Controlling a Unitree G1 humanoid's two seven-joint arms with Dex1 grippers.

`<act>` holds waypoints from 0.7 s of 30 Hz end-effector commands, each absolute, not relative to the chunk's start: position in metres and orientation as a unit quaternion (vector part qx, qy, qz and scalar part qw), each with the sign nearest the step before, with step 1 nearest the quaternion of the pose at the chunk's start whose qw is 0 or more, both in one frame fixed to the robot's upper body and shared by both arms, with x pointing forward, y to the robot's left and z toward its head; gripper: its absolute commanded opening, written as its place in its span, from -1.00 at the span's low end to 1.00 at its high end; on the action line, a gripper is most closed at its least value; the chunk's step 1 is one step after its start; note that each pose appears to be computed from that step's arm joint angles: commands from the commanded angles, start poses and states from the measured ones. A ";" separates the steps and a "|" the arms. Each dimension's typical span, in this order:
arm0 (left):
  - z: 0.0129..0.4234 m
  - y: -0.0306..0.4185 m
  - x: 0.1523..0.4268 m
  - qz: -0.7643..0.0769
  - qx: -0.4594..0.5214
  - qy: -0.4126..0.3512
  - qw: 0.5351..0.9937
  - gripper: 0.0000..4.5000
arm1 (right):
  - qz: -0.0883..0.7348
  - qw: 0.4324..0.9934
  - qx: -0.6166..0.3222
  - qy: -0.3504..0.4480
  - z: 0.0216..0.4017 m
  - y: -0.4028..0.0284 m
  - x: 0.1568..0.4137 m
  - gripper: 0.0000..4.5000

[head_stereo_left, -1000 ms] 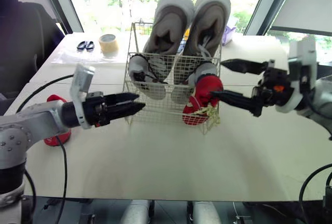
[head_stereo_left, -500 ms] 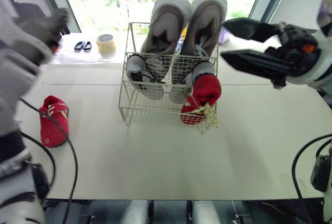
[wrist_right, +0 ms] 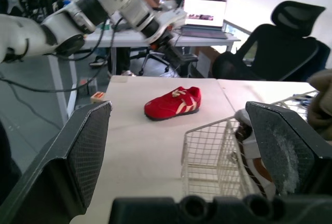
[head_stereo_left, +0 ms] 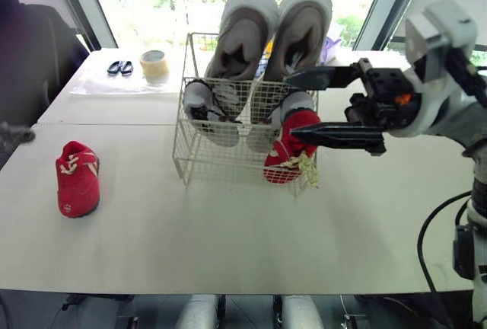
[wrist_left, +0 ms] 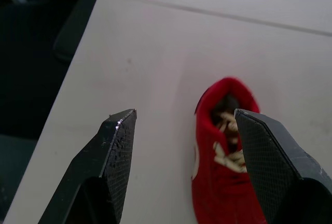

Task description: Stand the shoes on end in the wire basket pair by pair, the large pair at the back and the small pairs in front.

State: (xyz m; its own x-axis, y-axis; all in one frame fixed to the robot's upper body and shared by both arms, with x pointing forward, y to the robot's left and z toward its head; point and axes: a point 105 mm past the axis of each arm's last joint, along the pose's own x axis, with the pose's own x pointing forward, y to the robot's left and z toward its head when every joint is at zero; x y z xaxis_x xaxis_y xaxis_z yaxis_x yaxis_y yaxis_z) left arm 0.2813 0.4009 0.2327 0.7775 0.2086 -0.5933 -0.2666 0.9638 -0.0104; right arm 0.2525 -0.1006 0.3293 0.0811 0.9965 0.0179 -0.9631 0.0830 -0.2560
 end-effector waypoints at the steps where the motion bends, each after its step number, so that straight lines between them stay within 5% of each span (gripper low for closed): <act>1: 0.230 0.408 0.277 0.103 -0.085 0.330 0.934 0.38 | 0.671 0.725 -0.106 -0.118 0.331 -0.096 0.248 0.99; 9: 0.222 0.409 0.302 0.097 -0.165 0.328 0.925 0.38 | 0.636 0.757 -0.101 -0.110 0.315 -0.099 0.252 0.99; 21: 0.208 0.407 0.318 0.091 -0.157 0.350 0.919 0.38 | 0.598 0.788 -0.094 -0.108 0.304 -0.104 0.253 0.99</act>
